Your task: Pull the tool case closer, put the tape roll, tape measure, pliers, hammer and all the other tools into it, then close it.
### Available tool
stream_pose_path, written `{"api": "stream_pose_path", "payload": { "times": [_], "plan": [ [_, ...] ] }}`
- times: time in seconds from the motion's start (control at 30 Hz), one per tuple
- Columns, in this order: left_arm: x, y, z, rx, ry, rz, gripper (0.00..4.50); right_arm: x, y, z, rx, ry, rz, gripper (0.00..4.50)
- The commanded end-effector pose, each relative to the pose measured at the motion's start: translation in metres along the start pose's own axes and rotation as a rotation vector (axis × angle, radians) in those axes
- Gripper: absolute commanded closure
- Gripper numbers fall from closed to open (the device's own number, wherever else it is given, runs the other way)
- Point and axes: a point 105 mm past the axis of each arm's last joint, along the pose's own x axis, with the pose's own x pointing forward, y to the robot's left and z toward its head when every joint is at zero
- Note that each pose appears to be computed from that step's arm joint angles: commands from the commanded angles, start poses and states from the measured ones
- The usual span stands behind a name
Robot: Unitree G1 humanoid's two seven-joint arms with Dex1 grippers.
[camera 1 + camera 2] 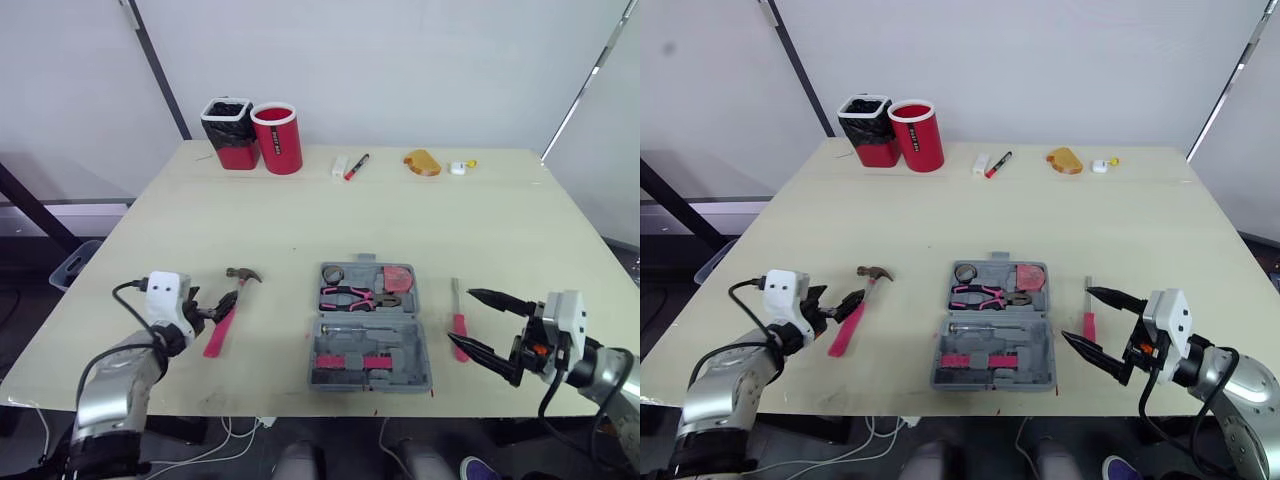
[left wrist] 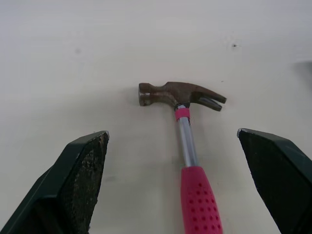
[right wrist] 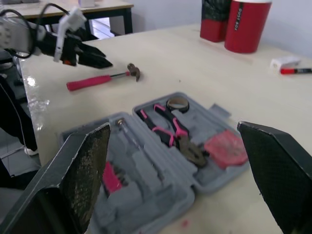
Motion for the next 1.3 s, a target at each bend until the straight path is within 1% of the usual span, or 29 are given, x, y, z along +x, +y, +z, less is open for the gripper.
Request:
{"api": "stream_pose_path", "payload": {
  "times": [0.03,0.17,0.3,0.33,0.4,0.43,0.53,0.6,1.3],
  "plan": [
    [0.009,0.001,0.001,0.014,0.021,0.008,0.00,0.003,-0.002,0.005,-0.021,0.005,0.020,0.12],
    [0.023,-0.003,0.001,0.014,0.042,0.007,0.00,0.011,-0.004,0.016,-0.037,-0.009,0.044,0.12],
    [0.034,-0.007,0.000,0.022,0.047,0.023,0.00,0.015,0.003,0.022,-0.003,-0.010,0.105,0.12],
    [0.036,-0.008,0.000,0.020,0.051,0.025,0.24,0.015,0.003,0.023,-0.004,-0.008,0.111,0.04],
    [0.038,-0.010,-0.002,0.014,0.059,0.026,0.87,0.016,0.003,0.026,-0.005,-0.008,0.116,0.00],
    [0.039,-0.010,-0.003,0.013,0.060,0.032,1.31,0.016,0.003,0.027,-0.006,-0.009,0.117,0.00],
    [0.042,-0.010,-0.002,0.005,0.057,0.049,2.86,0.016,0.002,0.028,-0.009,-0.007,0.120,0.00],
    [0.044,-0.011,-0.002,0.005,0.057,0.050,3.65,0.016,0.001,0.026,-0.008,-0.001,0.122,0.00],
    [0.051,-0.009,-0.002,0.024,0.071,0.044,3.65,0.015,0.004,0.016,-0.007,0.008,0.135,0.00]
  ]
}}
